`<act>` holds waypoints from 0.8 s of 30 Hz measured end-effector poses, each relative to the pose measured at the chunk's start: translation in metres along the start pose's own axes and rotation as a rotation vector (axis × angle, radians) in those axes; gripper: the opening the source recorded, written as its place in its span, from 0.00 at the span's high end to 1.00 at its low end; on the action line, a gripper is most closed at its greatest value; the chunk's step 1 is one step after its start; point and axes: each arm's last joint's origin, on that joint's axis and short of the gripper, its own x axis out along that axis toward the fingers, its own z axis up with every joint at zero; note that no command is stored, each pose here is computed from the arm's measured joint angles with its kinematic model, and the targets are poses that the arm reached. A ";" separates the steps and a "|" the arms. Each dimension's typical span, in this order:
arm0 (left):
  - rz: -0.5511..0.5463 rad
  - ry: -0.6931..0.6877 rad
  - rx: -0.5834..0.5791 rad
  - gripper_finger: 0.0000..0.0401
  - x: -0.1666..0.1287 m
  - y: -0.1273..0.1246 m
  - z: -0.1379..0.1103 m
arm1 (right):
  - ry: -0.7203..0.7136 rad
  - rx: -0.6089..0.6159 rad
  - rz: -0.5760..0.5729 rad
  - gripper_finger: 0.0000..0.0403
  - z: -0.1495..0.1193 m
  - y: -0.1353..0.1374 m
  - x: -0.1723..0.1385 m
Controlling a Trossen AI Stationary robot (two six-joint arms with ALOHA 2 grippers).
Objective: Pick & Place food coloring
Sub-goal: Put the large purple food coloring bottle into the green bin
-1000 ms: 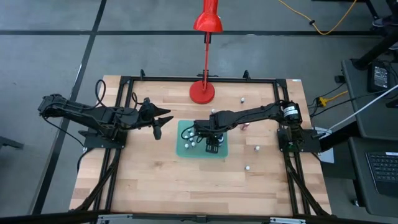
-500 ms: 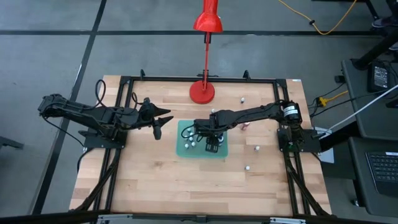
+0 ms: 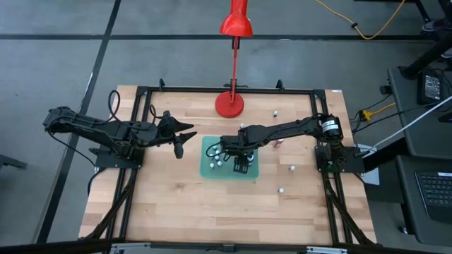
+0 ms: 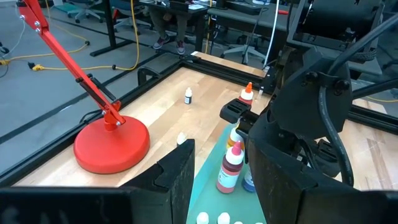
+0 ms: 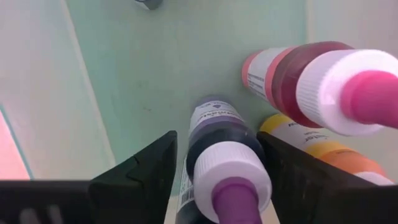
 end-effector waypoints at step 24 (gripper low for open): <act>0.000 0.000 0.000 0.64 0.000 0.000 0.000 | -0.020 -0.010 -0.099 0.40 0.009 -0.001 -0.029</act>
